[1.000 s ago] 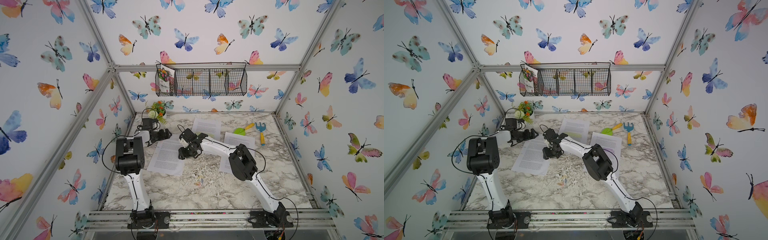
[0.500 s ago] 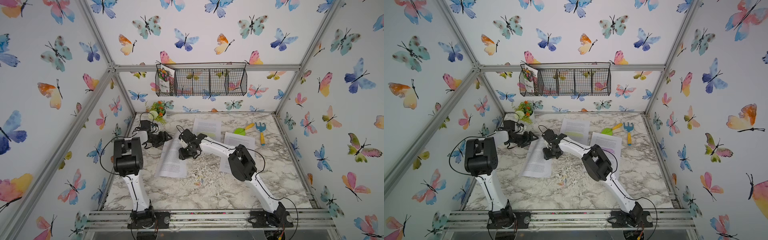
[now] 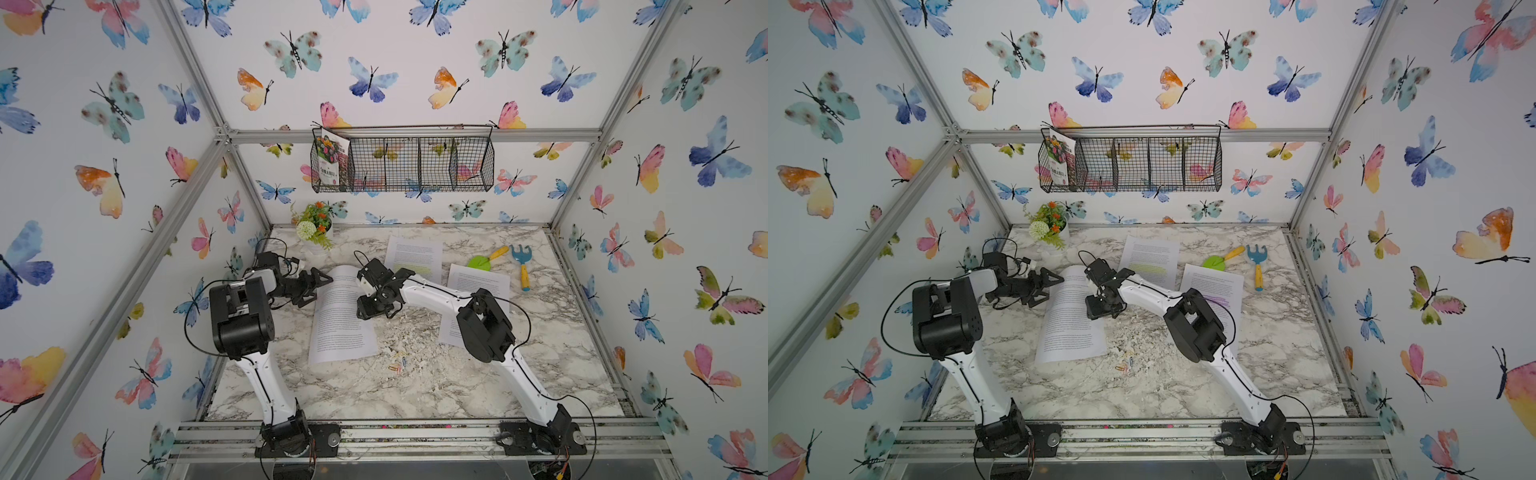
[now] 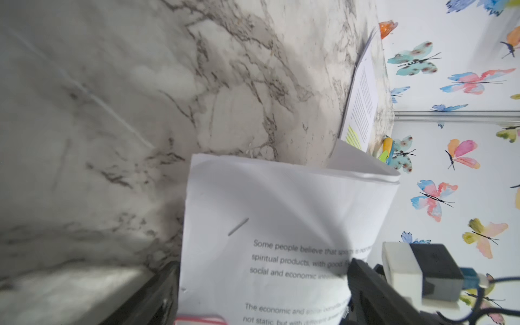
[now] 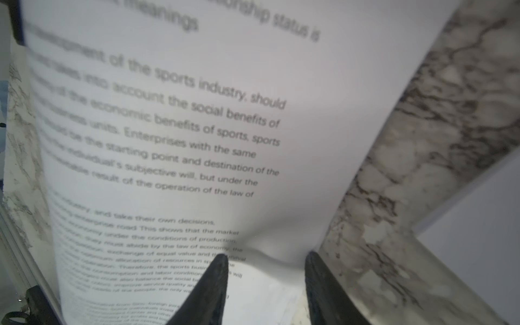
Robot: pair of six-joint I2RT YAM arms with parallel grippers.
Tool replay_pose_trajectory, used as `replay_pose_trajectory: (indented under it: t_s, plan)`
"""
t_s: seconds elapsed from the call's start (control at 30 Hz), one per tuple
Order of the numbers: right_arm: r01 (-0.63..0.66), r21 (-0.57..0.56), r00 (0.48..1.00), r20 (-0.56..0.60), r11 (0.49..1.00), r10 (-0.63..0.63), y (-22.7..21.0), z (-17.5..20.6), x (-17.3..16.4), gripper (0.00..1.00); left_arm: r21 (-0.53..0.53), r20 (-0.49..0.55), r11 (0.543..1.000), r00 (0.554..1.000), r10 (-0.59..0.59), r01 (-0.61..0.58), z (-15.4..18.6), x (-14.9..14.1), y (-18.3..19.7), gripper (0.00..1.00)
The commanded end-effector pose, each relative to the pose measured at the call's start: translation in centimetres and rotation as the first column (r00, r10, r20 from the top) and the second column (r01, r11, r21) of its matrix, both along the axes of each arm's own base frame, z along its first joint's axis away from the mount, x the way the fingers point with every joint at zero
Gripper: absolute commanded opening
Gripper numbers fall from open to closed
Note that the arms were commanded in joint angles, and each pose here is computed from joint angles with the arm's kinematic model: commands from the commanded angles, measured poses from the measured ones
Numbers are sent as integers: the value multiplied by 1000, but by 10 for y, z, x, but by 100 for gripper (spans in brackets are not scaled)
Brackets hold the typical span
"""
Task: Unclip the paperclips from the documents
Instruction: Pick up the document from the center of the board.
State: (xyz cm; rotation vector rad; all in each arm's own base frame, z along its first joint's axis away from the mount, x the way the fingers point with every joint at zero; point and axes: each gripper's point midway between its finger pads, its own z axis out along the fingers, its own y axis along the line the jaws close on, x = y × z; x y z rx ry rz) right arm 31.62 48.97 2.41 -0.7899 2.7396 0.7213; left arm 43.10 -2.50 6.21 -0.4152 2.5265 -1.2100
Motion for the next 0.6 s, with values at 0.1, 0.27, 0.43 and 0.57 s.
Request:
replay_pose_trajectory:
  t_s: [0.1,0.27,0.43,0.57]
  plan:
    - [-20,-193,984,-176,981,-15,-36,-80,-41,47,-165,117,984,992,-52,71,42,-9,-23,96]
    - [-21,-191,984,-179,981,-14,-35,-81,-41,47,-182,137,980,989,-55,80,48,-21,-26,97]
    - [-19,-189,983,-181,982,-15,-34,-82,-41,47,-184,169,981,985,-35,67,57,-28,-18,98]
    - [-23,-190,983,-186,981,-13,-33,-83,-41,47,-182,202,981,979,-24,62,69,-27,-13,98]
